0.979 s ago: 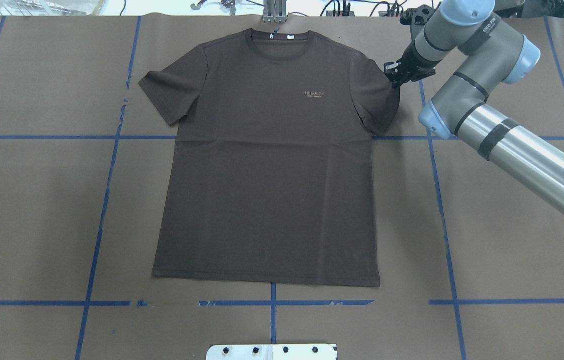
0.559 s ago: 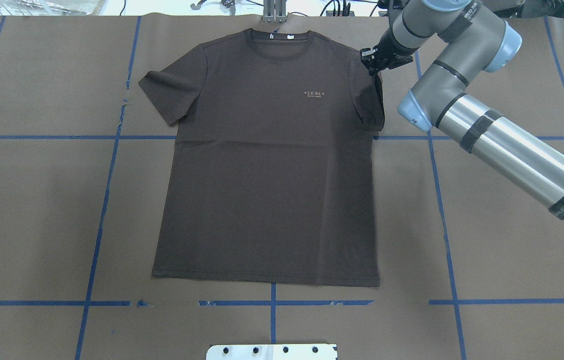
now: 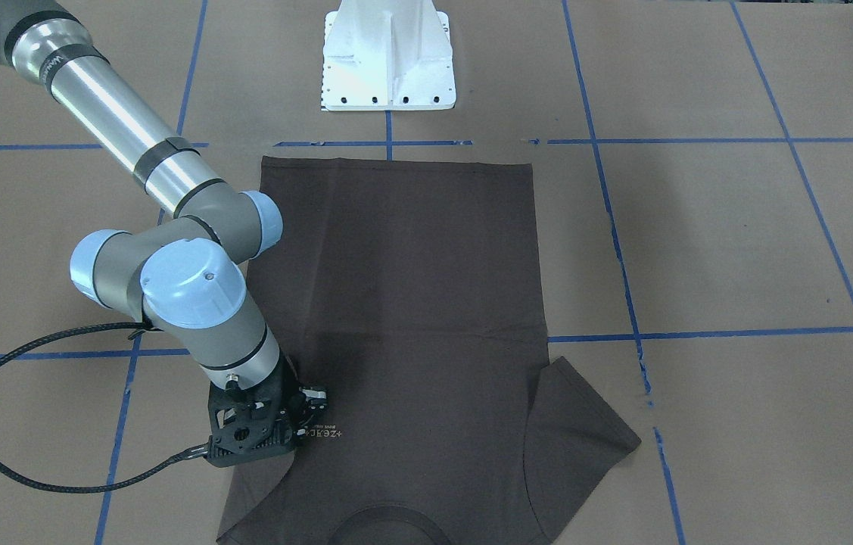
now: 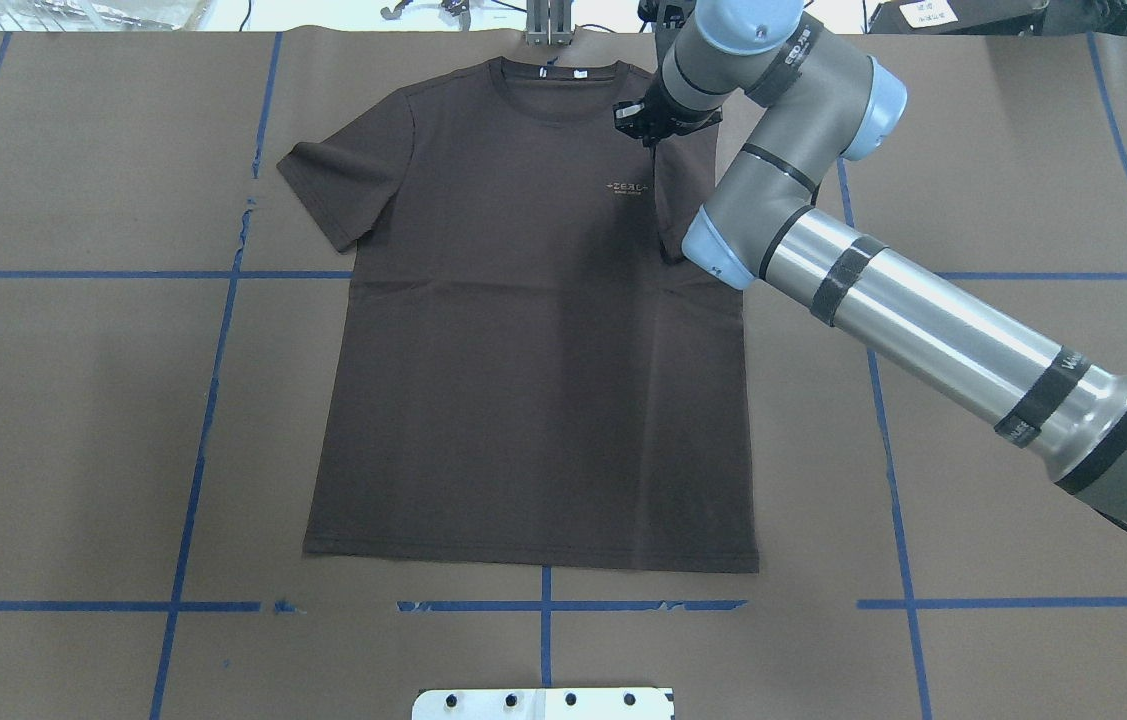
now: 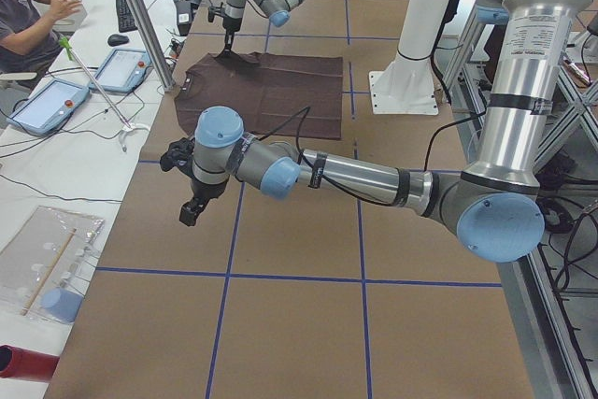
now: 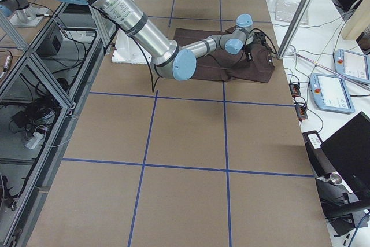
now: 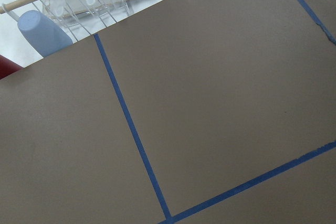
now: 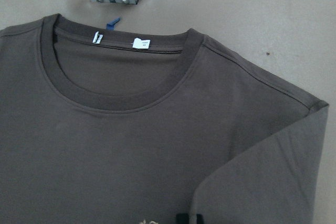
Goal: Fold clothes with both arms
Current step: 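Fold the sleeve inward onto the shirt body with the right gripper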
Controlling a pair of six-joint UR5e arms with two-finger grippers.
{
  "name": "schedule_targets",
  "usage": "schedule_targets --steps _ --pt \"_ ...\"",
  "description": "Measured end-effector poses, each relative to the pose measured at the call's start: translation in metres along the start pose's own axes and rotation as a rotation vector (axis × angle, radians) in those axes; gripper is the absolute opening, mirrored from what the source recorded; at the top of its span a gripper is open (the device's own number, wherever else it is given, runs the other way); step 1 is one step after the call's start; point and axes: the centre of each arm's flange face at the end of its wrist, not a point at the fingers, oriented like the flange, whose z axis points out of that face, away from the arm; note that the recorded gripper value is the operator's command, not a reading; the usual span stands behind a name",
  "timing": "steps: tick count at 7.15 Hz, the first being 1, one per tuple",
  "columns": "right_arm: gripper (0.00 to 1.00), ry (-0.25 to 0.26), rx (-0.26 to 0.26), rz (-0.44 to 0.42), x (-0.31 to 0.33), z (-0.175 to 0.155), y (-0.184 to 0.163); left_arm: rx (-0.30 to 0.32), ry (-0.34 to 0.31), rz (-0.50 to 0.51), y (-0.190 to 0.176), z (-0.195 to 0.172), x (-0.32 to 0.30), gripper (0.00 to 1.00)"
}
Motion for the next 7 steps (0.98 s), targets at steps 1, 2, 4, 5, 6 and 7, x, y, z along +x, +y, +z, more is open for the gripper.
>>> schedule_targets --steps 1,2,4,5,6,7 --pt "0.93 0.004 0.007 -0.008 -0.009 0.003 0.003 0.000 0.001 -0.002 0.000 0.000 0.000 1.00" --pt "1.00 0.005 0.010 -0.012 -0.014 0.004 0.005 0.000 0.001 -0.004 0.000 0.000 0.000 1.00" --pt "1.00 0.003 0.010 -0.015 -0.019 0.005 0.008 0.001 0.008 -0.001 -0.001 0.000 0.001 1.00" --pt "1.00 -0.005 0.005 -0.011 -0.020 0.003 0.008 0.010 0.010 0.009 -0.003 0.000 0.003 1.00" --pt "1.00 -0.018 -0.016 0.003 -0.023 -0.002 0.009 0.034 0.013 0.011 -0.009 0.004 0.006 1.00" --pt "1.00 -0.019 -0.065 0.033 -0.022 -0.015 0.011 0.063 0.033 -0.031 -0.028 0.022 0.018 1.00"
